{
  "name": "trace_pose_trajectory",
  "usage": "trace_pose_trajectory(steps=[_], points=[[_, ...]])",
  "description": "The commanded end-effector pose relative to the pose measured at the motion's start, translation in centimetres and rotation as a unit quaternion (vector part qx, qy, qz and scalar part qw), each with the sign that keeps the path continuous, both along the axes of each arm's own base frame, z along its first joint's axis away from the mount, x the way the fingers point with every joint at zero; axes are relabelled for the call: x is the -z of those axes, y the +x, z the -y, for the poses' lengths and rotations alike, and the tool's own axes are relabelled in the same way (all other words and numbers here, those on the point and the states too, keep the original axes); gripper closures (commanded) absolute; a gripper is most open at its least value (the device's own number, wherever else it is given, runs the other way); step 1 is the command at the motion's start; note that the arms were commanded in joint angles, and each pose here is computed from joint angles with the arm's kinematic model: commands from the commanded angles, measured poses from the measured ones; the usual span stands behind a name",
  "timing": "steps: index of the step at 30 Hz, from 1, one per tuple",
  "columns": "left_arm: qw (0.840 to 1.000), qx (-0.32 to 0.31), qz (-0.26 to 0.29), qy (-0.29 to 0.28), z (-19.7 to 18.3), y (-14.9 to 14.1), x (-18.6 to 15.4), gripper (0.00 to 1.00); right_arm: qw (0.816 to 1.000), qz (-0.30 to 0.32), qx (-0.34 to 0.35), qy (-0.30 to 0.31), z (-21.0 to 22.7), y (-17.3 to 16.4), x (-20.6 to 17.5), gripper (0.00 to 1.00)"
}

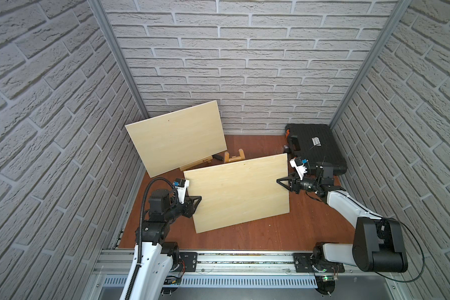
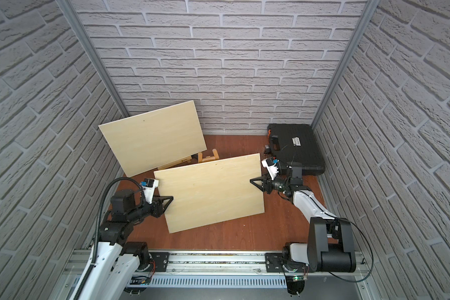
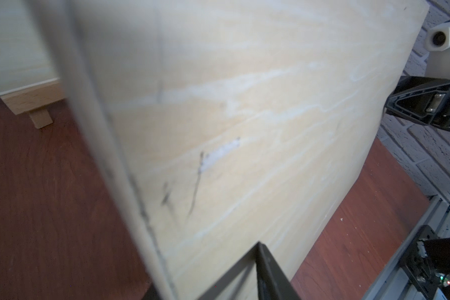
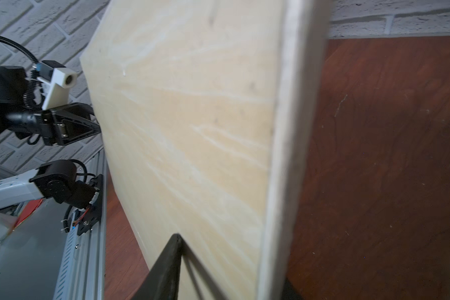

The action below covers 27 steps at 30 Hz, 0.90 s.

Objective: Disassemble the easel
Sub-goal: Place the drawing board at the corner of the board.

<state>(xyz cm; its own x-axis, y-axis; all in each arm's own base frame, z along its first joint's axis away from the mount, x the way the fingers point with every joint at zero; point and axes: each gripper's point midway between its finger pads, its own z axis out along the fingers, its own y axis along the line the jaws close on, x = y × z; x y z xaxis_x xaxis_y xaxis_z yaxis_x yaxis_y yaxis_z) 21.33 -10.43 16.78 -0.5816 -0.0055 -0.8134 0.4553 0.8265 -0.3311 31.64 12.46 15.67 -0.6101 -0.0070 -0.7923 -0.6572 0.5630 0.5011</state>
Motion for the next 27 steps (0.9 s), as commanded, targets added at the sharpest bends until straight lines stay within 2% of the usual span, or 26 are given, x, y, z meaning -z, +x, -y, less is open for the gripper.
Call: trace_pose_trajectory(steps=[1, 8, 14, 20, 27], points=[[0.978, 0.065, 0.199, 0.015, 2.0, 1.6, -7.5, 0.94, 0.995, -0.099, 0.007, -0.029, -2.4, -1.8, 2.5, 0.5], [0.977, 0.072, 0.203, 0.008, 2.4, 1.4, -7.7, 0.94, 0.993, -0.1, 0.036, -0.05, -1.6, -1.2, 1.3, 0.31], [0.978, 0.083, 0.194, 0.004, 2.9, 1.3, -7.4, 0.94, 0.985, -0.097, 0.104, -0.097, 0.5, -0.4, -1.3, 0.19], [0.978, 0.09, 0.188, 0.005, 3.6, 1.2, -7.2, 0.94, 0.973, -0.094, 0.164, -0.134, 2.7, 0.1, -3.8, 0.16], [0.976, 0.105, 0.189, -0.004, 4.3, 1.0, -7.3, 0.94, 0.965, -0.105, 0.184, -0.157, 3.9, -0.8, -4.6, 0.15]])
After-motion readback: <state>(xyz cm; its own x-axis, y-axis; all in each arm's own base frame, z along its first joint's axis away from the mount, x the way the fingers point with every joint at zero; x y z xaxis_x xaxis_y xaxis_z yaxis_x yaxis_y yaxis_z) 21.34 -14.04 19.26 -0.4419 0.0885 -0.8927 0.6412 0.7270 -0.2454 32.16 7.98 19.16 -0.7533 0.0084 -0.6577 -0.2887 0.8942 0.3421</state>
